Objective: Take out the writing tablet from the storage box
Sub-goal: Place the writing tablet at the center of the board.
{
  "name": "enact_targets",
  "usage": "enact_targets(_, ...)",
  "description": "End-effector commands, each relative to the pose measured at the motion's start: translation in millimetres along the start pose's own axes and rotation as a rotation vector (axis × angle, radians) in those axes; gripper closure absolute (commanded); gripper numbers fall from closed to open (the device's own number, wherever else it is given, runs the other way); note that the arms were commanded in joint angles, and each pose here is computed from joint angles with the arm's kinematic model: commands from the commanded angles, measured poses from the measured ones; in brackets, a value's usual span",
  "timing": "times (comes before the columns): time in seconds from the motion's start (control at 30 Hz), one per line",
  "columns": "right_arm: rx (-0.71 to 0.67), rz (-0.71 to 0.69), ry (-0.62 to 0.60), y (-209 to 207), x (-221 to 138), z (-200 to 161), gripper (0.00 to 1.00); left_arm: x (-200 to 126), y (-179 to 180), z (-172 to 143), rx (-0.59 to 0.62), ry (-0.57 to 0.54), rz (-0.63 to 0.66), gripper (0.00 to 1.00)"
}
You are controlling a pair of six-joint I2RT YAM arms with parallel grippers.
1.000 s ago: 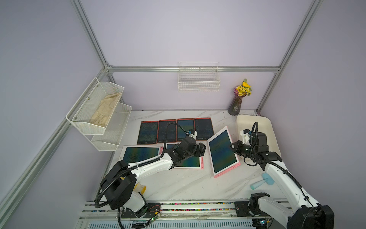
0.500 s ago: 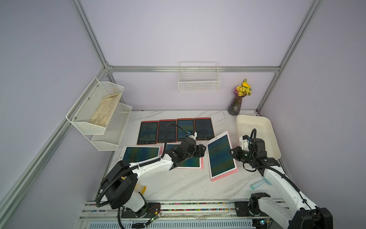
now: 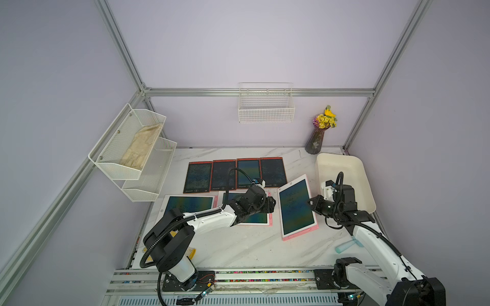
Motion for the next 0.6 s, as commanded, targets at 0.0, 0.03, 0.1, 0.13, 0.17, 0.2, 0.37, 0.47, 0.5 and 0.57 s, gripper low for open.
enact_targets(0.0, 0.021, -0.054, -0.020, -8, 1, -1, 0.90, -1, -17, 20, 0.002, -0.055, -0.063, 0.33)
enact_targets(0.03, 0.023, -0.057, -0.023, -8, 1, -1, 0.90, 1, -17, 20, 0.001, -0.051, -0.063, 0.33)
enact_targets(0.1, 0.026, -0.063, -0.023, -9, 2, -1, 0.89, 2, -18, 20, 0.001, -0.051, -0.068, 0.33)
enact_targets(0.13, 0.025, -0.065, -0.022, -9, 2, -1, 0.88, 2, -18, 20, 0.001, -0.050, -0.069, 0.33)
enact_targets(0.17, 0.026, -0.066, -0.022, -9, 3, 0, 0.87, 3, -18, 20, 0.001, -0.050, -0.069, 0.33)
enact_targets(0.2, 0.028, -0.070, -0.023, -10, 3, 0, 0.87, 3, -18, 19, 0.001, -0.048, -0.069, 0.33)
enact_targets(0.37, 0.034, -0.078, -0.019, -12, 5, 0, 0.83, 5, -18, 20, 0.000, -0.050, -0.074, 0.33)
enact_targets(0.47, 0.037, -0.084, -0.020, -13, 6, 0, 0.82, 8, -19, 20, 0.001, -0.044, -0.079, 0.33)
enact_targets(0.5, 0.037, -0.086, -0.020, -13, 7, 0, 0.81, 10, -19, 19, 0.000, -0.038, -0.080, 0.33)
enact_targets(0.57, 0.039, -0.091, -0.021, -14, 8, 0, 0.81, 12, -19, 18, -0.001, -0.033, -0.087, 0.33)
Point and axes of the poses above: each gripper's point midway between its finger pads, its own x axis out along the fingers, its own y axis along the line the jaws close on, z = x × y, the point moved 8 cm from there along -x, back along the fingers, and after that the axes turned 7 degrees about x, right-handed, at the moved point
